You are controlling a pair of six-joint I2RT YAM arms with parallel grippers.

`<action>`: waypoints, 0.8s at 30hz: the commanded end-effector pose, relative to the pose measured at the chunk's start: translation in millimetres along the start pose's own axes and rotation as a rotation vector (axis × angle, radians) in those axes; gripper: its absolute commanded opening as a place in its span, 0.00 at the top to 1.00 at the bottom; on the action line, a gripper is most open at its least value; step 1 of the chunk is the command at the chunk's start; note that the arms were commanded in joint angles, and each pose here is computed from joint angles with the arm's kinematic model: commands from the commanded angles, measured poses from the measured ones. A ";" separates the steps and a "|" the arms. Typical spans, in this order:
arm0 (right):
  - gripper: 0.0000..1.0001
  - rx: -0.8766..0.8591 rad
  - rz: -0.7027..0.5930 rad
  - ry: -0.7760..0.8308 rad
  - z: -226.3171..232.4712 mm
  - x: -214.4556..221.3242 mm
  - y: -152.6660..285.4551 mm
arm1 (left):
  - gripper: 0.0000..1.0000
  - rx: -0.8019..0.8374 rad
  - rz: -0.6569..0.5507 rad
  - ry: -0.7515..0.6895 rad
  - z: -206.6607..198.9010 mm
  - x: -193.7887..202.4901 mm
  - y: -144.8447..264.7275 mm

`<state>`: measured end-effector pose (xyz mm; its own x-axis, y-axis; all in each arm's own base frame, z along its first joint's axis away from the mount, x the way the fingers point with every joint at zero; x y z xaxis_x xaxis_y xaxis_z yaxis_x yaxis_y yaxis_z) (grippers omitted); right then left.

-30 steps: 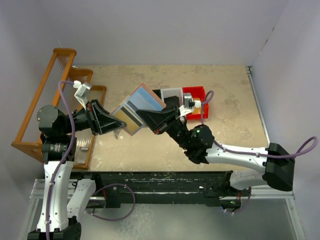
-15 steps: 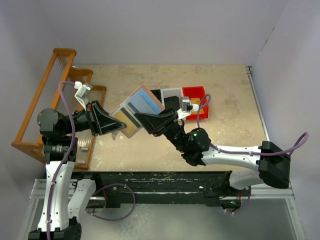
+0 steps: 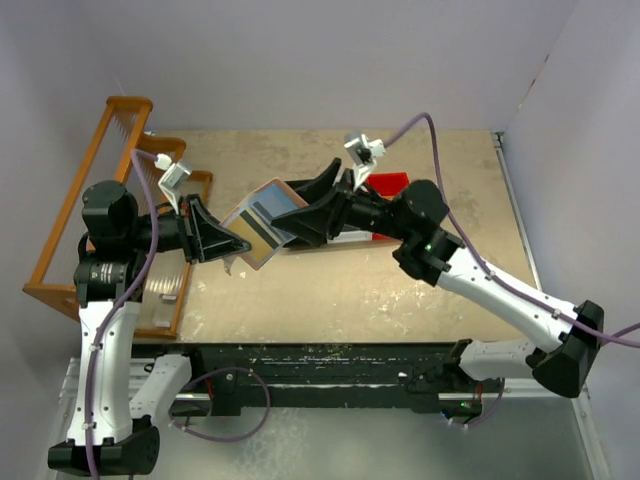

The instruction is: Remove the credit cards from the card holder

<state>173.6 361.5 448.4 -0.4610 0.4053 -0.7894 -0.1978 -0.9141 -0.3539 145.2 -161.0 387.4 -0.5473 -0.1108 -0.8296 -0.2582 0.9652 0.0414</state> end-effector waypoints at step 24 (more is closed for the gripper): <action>1.00 0.012 -0.159 -0.055 9.9 -18.5 23.4 | 0.46 0.036 -0.011 -0.114 -11.8 2.8 2.5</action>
<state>177.8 350.3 400.9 -0.4768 0.2573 -0.8405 -0.2766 -0.9515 -0.1344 140.9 -157.1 373.0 -0.4965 -0.0485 -0.8667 -0.2694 0.9577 0.1007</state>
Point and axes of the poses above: each gripper's point midway between its finger pads, its own y axis back along the fingers, its own z axis along the line the jaws close on, x = y × z, the point moved 1 cm from there along y, back along the fingers, and after that the axes turned 5 degrees about -y, right-handed, at the moved point
